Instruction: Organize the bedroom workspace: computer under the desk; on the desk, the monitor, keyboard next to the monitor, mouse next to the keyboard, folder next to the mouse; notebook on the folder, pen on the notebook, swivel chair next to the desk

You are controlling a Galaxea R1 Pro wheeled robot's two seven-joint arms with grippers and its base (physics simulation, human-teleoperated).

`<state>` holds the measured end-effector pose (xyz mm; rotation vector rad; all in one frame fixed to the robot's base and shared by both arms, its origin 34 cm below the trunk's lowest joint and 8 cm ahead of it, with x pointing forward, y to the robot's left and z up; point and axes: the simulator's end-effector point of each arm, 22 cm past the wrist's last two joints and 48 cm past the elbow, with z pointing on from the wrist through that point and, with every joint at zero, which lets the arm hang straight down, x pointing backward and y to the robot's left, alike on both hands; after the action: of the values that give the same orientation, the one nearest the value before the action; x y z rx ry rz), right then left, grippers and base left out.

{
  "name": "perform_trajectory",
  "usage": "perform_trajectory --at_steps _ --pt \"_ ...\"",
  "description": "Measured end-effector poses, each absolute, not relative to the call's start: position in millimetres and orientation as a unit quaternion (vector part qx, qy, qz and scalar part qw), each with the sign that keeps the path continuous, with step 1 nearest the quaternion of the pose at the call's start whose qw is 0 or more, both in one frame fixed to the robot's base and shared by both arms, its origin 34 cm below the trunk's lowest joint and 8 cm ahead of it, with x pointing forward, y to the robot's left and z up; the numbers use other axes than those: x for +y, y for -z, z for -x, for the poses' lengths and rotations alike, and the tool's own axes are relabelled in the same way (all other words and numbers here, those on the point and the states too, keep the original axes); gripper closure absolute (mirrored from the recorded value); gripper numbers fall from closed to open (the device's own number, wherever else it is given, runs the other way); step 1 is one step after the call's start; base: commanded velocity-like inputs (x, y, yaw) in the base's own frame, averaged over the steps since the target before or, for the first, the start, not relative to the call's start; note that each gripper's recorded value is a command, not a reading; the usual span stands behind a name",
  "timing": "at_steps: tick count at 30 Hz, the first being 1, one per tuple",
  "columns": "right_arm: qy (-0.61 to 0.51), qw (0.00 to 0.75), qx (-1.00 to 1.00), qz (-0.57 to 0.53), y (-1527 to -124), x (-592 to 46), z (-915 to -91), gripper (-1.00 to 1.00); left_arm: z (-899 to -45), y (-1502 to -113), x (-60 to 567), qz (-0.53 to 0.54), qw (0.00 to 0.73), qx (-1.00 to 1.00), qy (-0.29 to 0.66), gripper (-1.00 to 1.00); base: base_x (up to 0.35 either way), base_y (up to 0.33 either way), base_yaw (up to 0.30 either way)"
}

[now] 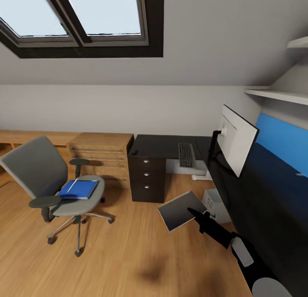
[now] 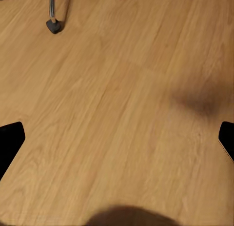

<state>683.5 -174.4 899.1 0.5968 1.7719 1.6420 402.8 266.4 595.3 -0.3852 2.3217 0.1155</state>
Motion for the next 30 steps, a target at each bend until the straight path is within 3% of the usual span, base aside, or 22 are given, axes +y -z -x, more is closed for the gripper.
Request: perform_trajectory --at_steps 11,30 --pt "-0.624 0.321 0.675 -0.227 -898.7 -174.6 -683.4 1.0 -403.0 -595.5 266.5 0.151 0.383 0.91 -0.045 -1.0 0.309 0.018 0.0" --pt "-0.624 0.318 0.677 -0.227 -897.0 -172.7 -682.5 1.0 -402.8 -595.2 266.2 0.151 0.383 0.91 -0.045 -1.0 0.324 0.124 0.0"
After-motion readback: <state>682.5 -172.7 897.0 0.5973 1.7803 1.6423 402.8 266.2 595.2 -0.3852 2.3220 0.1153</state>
